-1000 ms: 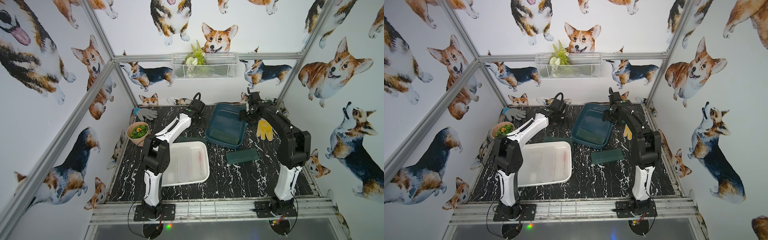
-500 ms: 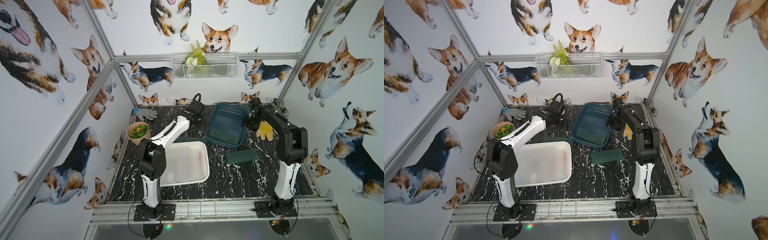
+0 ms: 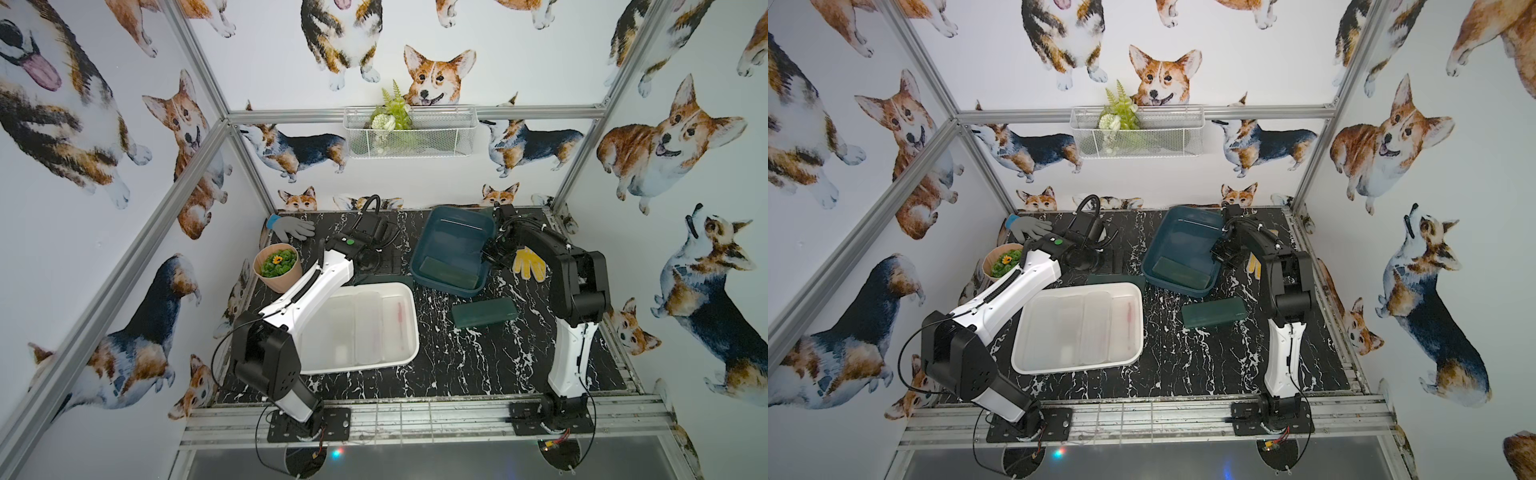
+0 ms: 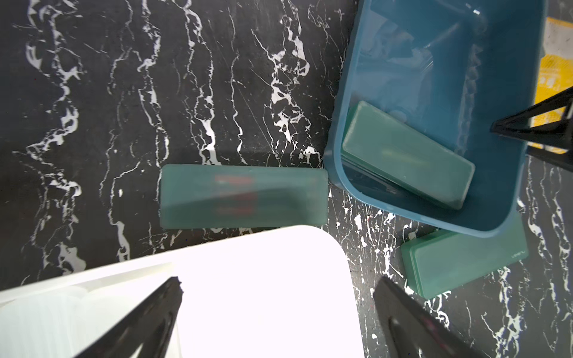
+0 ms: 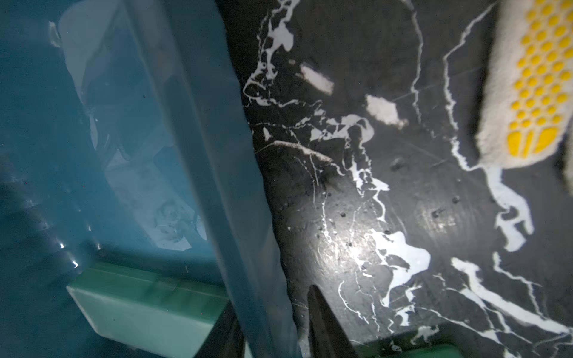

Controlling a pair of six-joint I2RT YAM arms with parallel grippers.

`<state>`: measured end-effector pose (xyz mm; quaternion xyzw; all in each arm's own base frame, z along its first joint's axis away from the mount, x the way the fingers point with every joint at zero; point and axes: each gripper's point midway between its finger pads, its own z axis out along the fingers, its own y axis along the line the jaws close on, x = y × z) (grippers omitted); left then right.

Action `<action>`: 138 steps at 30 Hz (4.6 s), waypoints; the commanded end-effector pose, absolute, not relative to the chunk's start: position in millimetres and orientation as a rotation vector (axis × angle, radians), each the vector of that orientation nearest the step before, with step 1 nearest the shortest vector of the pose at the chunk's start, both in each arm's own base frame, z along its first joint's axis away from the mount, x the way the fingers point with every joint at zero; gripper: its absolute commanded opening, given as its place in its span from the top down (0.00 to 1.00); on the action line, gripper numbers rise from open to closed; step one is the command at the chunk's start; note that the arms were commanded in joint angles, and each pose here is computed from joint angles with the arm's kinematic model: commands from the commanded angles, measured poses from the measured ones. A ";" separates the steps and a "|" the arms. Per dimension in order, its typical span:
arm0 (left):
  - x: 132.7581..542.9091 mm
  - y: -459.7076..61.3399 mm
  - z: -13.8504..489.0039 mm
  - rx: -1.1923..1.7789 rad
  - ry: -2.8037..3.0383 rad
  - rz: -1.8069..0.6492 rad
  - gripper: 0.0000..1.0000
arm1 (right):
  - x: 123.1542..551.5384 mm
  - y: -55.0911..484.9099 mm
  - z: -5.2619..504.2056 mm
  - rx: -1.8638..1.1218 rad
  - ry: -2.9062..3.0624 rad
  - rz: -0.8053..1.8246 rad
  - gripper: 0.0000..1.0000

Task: Place the pencil cases by color into the storage box
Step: Adjust the storage box at the center of the board, then move the storage box to the center of the board.

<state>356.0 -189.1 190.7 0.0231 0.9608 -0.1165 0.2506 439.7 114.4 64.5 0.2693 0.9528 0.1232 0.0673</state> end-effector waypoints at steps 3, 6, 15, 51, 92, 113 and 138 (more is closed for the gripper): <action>356.4 -181.7 199.0 0.024 2.578 -0.341 0.01 | 446.4 122.0 61.6 0.982 2.817 0.448 0.74; 354.6 -176.5 202.1 0.014 2.566 -0.342 0.01 | 446.9 124.4 60.3 1.020 2.806 0.458 0.79; 348.5 -161.4 208.0 -0.024 2.544 -0.336 0.01 | 446.5 121.7 63.8 1.154 2.731 0.456 0.86; 353.3 -144.5 208.0 -0.035 2.530 -0.238 0.00 | 437.6 210.3 101.2 1.050 2.734 0.580 0.29; 303.1 -50.1 157.6 -0.853 2.650 -0.275 0.01 | 273.3 360.9 100.2 -0.607 2.942 0.774 0.49; 378.9 -49.4 182.3 -0.869 2.502 -0.288 0.01 | 234.3 398.3 69.5 -0.555 2.972 0.856 0.89; 355.3 -82.1 155.8 -0.546 2.717 -0.177 0.01 | 329.8 345.7 133.2 -0.446 2.757 0.668 0.34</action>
